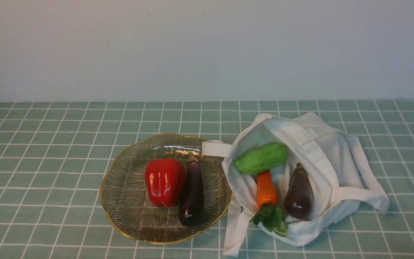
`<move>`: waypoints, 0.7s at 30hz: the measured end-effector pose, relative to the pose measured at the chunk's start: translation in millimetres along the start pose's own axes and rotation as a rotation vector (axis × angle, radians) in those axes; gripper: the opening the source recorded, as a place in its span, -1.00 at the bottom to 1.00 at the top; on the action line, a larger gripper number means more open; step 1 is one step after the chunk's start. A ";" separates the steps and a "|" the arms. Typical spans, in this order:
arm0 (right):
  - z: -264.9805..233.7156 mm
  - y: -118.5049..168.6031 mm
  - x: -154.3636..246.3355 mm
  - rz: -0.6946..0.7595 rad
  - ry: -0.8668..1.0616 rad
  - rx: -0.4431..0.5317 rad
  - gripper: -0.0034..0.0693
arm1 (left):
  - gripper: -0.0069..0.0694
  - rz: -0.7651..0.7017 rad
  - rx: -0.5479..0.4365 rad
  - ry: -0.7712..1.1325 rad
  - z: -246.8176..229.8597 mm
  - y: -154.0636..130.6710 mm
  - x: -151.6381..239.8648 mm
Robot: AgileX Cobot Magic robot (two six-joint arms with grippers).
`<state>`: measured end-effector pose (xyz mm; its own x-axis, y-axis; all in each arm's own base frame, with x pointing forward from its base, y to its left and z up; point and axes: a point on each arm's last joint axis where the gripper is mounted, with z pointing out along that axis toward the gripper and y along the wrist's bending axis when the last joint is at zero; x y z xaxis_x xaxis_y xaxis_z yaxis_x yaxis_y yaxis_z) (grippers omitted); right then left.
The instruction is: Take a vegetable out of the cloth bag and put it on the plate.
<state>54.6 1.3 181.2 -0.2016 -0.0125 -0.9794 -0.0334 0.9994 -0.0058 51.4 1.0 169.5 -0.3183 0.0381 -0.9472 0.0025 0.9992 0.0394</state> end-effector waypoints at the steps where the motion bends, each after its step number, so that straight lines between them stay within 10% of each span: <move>1: 0.0 0.3 0.0 -0.001 0.000 -0.005 -0.95 | -0.83 0.000 0.000 0.000 0.0 0.0 0.0; 21: 0.0 2.3 0.0 -0.013 0.000 -0.042 -0.95 | -0.83 0.000 0.000 0.000 0.0 0.0 0.0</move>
<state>54.5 3.7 181.2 -0.2005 -0.0259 -0.9793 -0.0776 0.9969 -0.0104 51.4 1.0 169.5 -0.3183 0.0381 -0.9472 0.0025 0.9992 0.0394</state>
